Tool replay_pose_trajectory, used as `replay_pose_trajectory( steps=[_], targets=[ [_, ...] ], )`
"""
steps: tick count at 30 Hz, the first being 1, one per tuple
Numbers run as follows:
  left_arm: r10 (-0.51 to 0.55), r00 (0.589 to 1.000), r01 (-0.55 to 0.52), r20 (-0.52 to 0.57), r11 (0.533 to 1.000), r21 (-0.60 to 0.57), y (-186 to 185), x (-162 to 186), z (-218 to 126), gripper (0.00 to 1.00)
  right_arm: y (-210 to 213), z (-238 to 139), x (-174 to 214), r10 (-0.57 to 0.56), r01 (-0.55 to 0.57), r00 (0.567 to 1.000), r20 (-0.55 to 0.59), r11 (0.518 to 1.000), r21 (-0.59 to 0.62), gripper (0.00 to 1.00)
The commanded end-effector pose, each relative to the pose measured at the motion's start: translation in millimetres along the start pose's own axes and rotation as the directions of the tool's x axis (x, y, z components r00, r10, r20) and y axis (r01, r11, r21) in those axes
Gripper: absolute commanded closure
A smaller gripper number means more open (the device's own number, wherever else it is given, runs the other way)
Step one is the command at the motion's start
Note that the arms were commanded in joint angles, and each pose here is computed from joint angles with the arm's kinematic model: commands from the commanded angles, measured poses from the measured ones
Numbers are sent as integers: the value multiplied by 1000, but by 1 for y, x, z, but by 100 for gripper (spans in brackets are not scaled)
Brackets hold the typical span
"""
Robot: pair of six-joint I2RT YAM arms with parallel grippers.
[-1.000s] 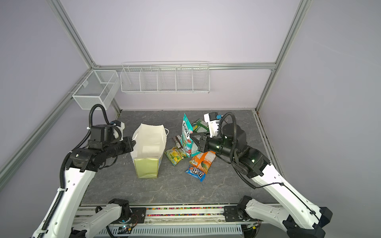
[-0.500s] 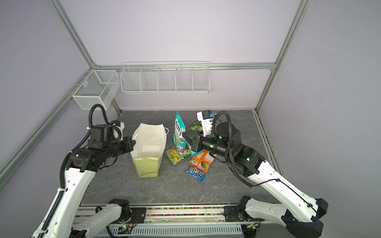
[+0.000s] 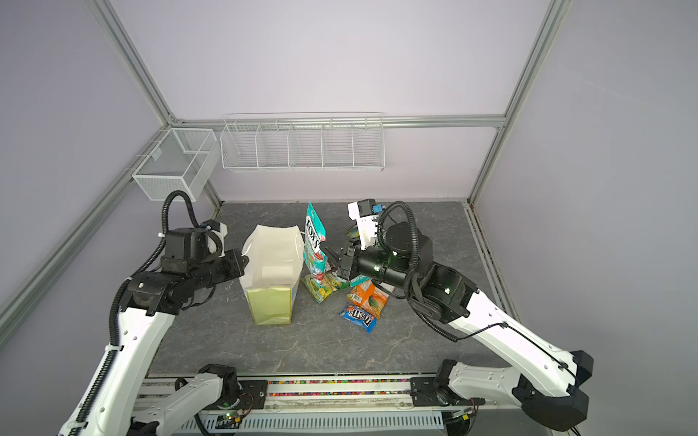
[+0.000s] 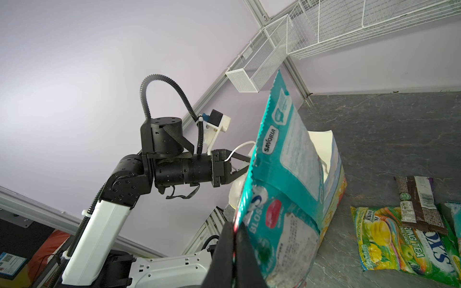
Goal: Place the snacks into the paper bag
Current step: 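Carry the teal candy bag with the right gripper over the paper bag's opening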
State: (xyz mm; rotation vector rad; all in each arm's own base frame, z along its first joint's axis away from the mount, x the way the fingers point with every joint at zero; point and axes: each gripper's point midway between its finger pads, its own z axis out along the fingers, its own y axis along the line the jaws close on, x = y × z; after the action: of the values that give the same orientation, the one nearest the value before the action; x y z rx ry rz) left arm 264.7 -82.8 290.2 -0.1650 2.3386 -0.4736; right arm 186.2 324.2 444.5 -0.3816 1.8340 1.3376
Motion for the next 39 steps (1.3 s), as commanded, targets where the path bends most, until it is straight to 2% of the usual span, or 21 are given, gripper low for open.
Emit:
replay_pose_trajectory(
  steps=[1, 27, 39],
  targets=[
    [-10, 1000, 10, 14, 1000, 3, -1, -1, -4, 100, 30, -3, -28, -4, 12, 995, 103, 997, -82, 94],
    [-2, 1000, 2, 10, 1000, -15, 2, 1, -5, 100, 90, 35, -23, -49, 64, 996, 81, 978, -197, 93],
    [5, 1000, -5, 9, 1000, -28, 4, -1, -6, 100, 98, 36, -29, -83, 100, 992, 99, 978, -183, 93]
  ],
)
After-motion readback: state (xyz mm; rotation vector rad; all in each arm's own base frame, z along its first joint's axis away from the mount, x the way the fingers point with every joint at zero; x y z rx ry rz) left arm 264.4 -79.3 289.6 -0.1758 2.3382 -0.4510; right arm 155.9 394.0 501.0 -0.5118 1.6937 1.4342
